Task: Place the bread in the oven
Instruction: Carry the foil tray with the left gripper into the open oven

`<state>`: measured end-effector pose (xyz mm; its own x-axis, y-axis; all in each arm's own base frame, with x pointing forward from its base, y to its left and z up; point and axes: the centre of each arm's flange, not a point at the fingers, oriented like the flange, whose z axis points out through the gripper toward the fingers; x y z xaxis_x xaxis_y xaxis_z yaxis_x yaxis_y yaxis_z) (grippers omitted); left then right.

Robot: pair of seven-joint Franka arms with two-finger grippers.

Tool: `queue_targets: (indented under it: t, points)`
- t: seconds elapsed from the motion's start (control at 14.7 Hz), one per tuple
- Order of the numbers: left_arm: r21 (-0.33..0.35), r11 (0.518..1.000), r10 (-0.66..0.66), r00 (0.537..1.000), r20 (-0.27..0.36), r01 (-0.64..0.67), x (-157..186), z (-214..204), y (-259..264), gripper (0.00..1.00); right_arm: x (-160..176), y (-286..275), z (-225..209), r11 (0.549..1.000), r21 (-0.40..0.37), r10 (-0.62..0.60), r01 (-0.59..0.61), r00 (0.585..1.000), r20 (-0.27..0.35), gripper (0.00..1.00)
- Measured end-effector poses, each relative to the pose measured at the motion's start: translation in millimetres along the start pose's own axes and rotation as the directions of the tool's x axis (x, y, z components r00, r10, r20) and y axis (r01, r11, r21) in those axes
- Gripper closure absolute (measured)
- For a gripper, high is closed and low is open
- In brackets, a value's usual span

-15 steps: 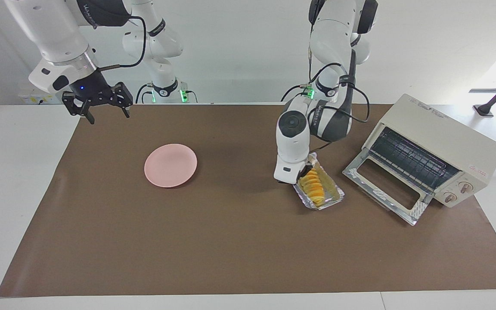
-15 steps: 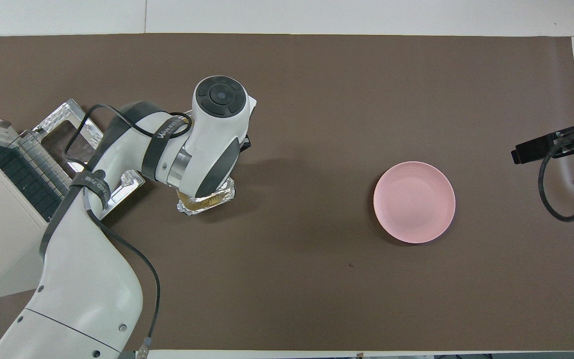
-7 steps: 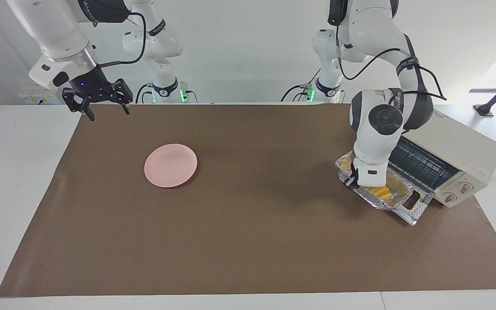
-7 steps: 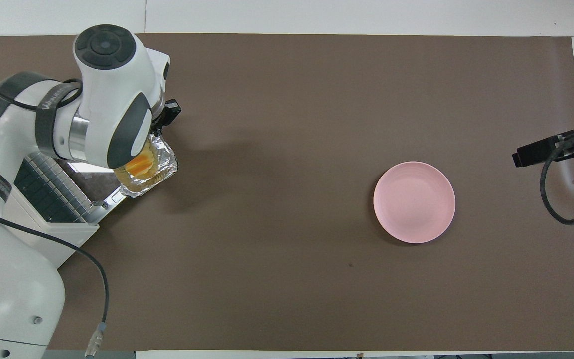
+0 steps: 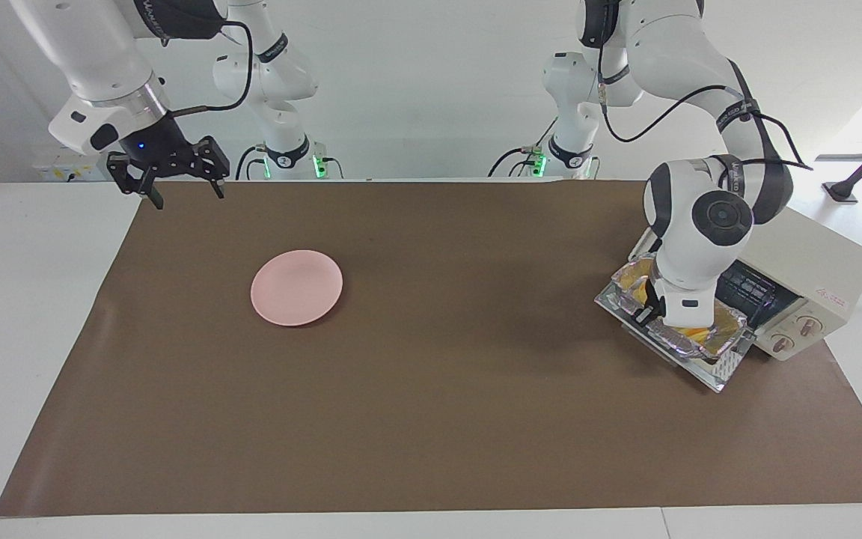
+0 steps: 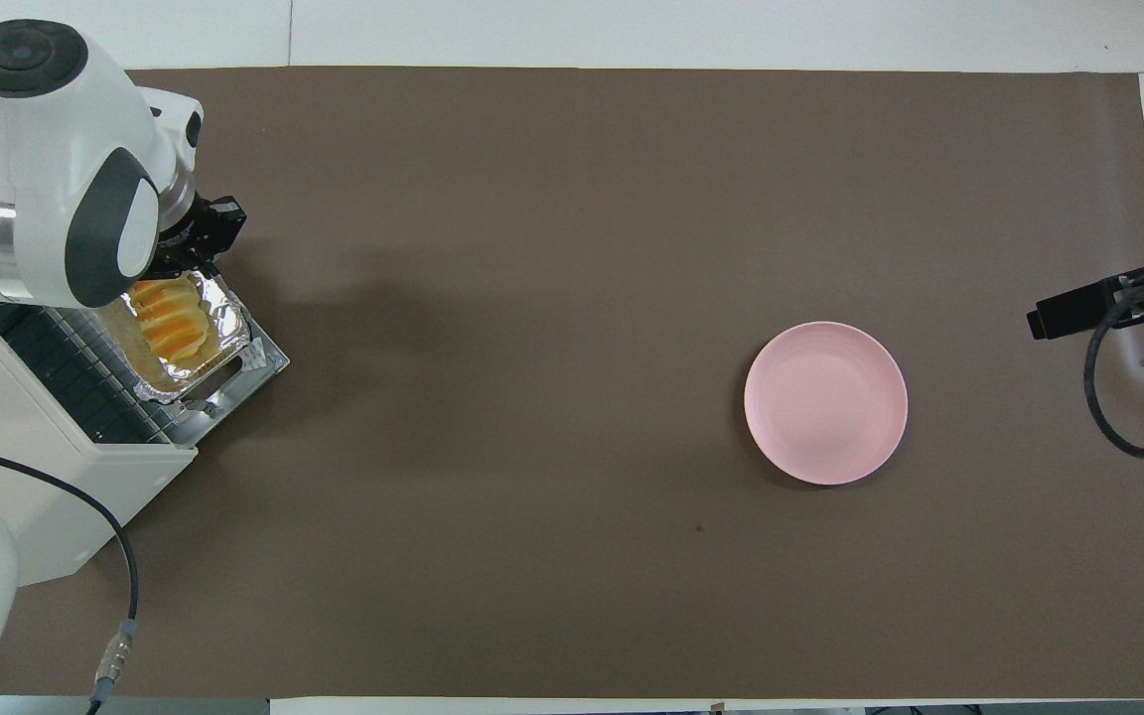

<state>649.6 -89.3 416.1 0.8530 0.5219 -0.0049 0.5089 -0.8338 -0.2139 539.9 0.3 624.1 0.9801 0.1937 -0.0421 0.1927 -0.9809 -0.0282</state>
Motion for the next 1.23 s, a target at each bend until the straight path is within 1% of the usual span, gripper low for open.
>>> queue_targets:
  t: [0.61, 0.89, 1.23]
  points:
    - [0.007, 0.999, 0.037, 0.999, 0.038, -0.038, 32, 6, -50, 0.98, -1, 0, 1, 1.0, 0.002, 0.0, 0.0, 1.0, 0.008, 0.0]
    - [0.002, 1.0, 0.015, 0.999, 0.047, -0.016, 42, 2, -74, 0.98, -1, 0, 0, 1.0, 0.001, 0.0, 0.0, 1.0, 0.007, 0.0]
    - [0.0, 1.0, -0.011, 0.998, 0.055, 0.011, 49, 0, -91, 0.98, -1, 0, 0, 1.0, 0.001, 0.0, 0.0, 1.0, 0.007, 0.0]
